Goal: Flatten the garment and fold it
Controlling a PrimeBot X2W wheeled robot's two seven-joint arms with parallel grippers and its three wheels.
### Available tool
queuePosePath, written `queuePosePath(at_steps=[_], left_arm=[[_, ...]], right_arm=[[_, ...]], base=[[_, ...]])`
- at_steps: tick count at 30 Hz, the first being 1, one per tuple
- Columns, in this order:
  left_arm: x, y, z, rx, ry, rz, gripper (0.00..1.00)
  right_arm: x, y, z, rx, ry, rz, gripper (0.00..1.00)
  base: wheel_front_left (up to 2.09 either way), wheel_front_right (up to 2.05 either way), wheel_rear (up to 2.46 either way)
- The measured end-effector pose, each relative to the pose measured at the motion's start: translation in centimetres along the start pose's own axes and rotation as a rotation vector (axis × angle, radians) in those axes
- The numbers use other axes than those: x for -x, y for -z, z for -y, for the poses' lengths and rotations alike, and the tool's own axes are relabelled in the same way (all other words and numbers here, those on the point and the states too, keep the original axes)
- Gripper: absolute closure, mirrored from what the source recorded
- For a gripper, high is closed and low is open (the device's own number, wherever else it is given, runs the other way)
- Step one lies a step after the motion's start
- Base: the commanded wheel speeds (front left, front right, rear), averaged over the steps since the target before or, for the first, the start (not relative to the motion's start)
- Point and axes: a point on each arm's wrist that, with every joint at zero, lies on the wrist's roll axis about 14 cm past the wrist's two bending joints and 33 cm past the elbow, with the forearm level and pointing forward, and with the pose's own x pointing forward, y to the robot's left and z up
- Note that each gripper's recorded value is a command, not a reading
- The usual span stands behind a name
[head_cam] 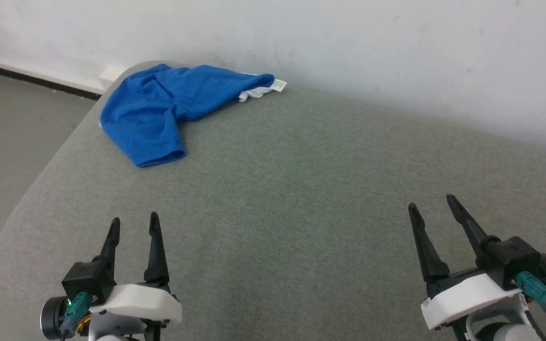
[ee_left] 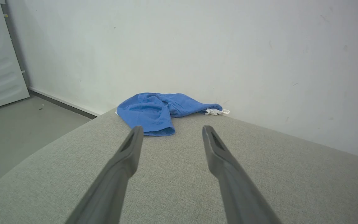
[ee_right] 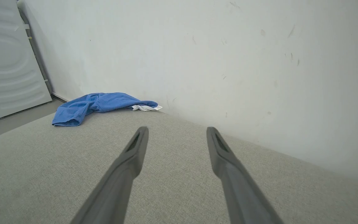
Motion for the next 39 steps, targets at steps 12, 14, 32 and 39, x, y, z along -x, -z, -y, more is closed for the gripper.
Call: queuePosePath(at_steps=[12,14,32,39], left_arm=[[1.1,0.1,-2.3,-0.013,-0.080,0.004,0.00],[1.2,0.1,-2.5,-0.012,-0.087,0.006,0.00],[-9.4,-11.0,-0.4,-0.006,-0.032,0.370,0.00],[-18.0,-13.4,1.1,-0.038,0.016,0.400,0.00]], right_arm=[[-1.5,0.1,-1.8,-0.021,-0.065,0.008,0.00],[-1.7,0.2,-2.0,-0.027,-0.070,0.007,0.00],[-5.1,1.4,0.7,-0.024,-0.087,-0.005,0.00],[-6.5,3.6,3.2,-0.040,-0.072,-0.034,0.00]], base=[[0.00,0.00,0.00],[0.00,0.00,0.00],[0.00,0.00,0.00],[0.00,0.00,0.00]])
